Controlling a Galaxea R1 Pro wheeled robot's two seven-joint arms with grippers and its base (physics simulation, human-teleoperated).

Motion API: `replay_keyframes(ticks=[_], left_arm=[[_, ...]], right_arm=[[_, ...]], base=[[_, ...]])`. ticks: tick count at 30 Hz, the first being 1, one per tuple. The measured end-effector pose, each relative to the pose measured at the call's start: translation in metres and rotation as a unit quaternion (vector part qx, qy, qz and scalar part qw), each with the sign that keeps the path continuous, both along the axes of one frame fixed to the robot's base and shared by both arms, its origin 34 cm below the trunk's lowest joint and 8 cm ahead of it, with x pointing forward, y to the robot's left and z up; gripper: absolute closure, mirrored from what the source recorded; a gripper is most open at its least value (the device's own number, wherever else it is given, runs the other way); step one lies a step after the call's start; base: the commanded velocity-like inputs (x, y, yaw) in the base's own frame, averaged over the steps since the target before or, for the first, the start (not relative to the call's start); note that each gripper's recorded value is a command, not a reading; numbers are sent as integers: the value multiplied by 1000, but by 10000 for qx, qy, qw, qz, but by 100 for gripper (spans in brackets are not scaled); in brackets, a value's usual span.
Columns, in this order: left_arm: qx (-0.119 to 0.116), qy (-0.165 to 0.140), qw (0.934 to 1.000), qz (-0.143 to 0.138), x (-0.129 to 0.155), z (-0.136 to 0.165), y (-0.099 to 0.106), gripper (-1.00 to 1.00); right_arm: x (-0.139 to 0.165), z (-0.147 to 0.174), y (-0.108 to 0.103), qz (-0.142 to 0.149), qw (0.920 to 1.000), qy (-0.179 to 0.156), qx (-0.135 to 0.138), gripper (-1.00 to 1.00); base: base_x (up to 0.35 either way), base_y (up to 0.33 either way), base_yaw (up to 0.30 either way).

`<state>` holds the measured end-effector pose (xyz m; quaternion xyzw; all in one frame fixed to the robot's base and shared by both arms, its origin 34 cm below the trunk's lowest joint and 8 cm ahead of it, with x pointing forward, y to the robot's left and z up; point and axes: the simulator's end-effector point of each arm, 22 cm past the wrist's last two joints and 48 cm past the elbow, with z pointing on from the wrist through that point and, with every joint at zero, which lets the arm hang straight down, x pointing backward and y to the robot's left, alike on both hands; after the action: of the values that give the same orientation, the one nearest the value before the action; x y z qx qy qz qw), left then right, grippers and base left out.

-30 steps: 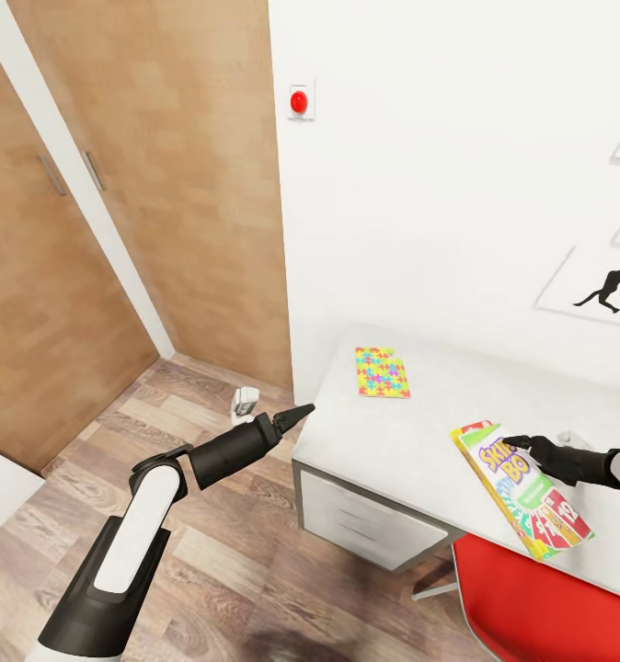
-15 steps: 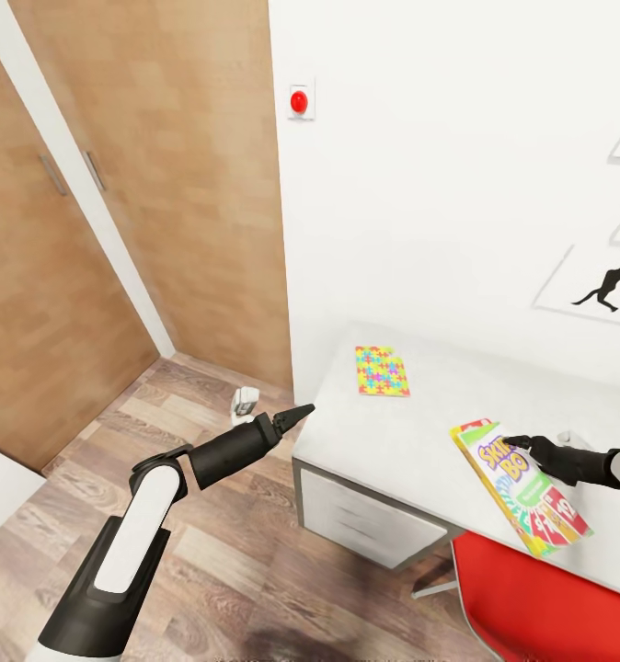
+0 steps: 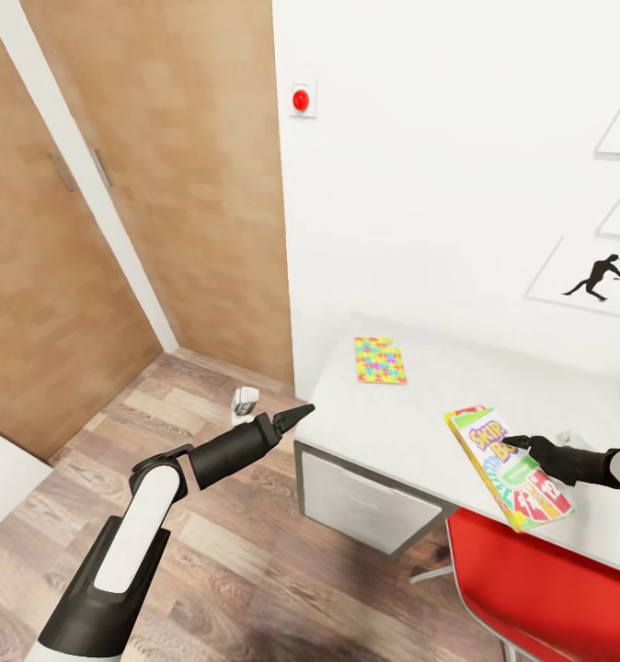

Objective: Put all the toys in the child's room - the three board games (two on the bed and one on the table), the two jigsaw puzzles on the table, and the tennis ball on the table - inside the toy box on the table in the child's room.

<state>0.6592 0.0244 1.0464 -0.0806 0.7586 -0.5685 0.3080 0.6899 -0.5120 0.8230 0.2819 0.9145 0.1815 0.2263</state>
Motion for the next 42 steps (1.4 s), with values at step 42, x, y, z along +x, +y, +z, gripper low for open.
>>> replay_keyframes(ticks=[42], left_arm=[[-9, -2, 10000, -4, 0, 0, 0, -100]], right_arm=[[0, -2, 3, 29, 10000, 13, 8, -100]], base=[[-24, 0, 51]])
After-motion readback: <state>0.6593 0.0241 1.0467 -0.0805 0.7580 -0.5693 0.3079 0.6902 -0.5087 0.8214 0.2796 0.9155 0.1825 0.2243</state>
